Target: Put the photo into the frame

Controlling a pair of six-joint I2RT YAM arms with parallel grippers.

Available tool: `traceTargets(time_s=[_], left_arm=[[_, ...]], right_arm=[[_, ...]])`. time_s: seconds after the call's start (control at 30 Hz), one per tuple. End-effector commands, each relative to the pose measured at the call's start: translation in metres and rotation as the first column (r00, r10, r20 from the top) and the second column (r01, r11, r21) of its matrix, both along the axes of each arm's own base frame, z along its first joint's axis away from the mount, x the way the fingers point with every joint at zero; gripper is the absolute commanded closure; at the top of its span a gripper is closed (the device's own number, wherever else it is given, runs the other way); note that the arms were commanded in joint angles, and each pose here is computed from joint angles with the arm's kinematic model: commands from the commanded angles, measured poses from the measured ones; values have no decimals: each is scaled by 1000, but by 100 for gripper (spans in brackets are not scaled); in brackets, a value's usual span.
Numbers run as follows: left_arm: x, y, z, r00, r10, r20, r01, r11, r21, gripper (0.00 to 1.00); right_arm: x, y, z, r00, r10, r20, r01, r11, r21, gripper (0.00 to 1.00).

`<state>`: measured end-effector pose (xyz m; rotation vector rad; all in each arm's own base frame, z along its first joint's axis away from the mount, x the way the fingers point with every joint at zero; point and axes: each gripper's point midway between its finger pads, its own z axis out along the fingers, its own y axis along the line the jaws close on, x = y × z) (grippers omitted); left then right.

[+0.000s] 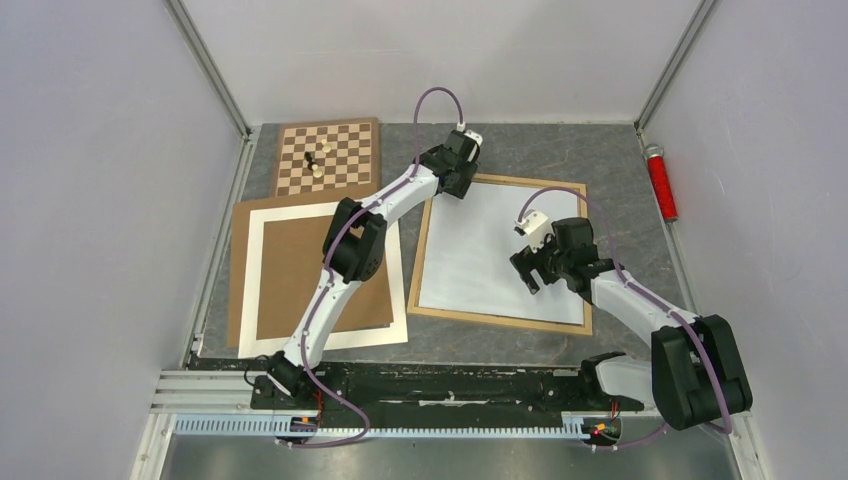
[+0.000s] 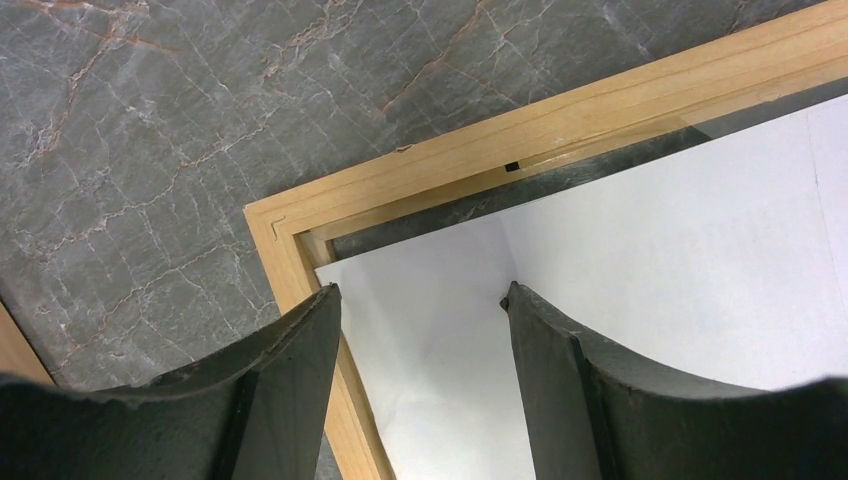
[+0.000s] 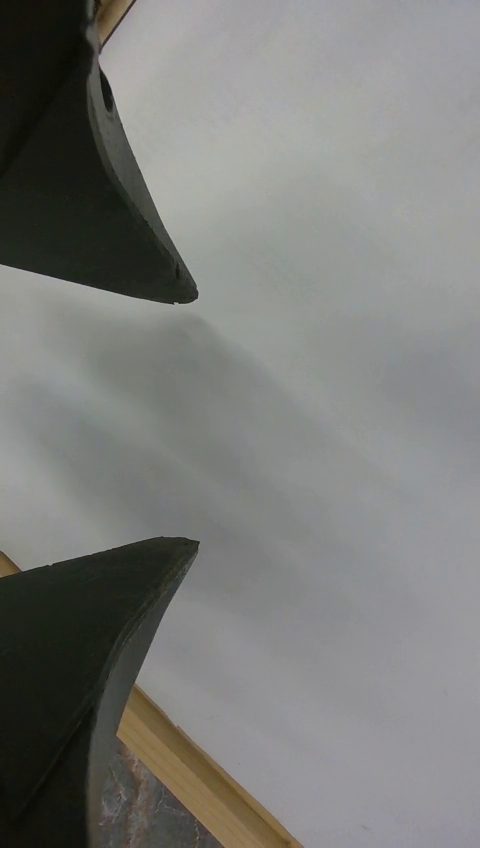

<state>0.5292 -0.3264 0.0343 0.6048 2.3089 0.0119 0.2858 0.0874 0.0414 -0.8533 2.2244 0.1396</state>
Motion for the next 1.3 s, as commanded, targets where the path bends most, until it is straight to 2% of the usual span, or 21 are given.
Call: traceTargets(time_s=[0.0, 0.3, 0.77, 1.0, 1.27], left_arm=[[7, -4, 27, 999, -17, 48, 17, 1000, -12, 31], [21, -9, 66, 992, 35, 124, -20, 992, -123, 30], [34, -12, 75, 989, 88, 116, -57, 968, -245, 30], [35, -19, 73, 992, 80, 102, -49, 960, -276, 30], [39, -21, 47, 994, 75, 82, -52, 966, -255, 29]], right_arm=[[23, -1, 24, 995, -22, 94, 21, 1000, 7, 10], [23, -3, 23, 996, -25, 90, 25, 1000, 5, 10], [21, -5, 16, 997, -26, 74, 26, 1000, 5, 10], [21, -5, 14, 997, -24, 67, 24, 1000, 9, 10], [20, -5, 14, 998, -24, 63, 24, 1000, 13, 10]])
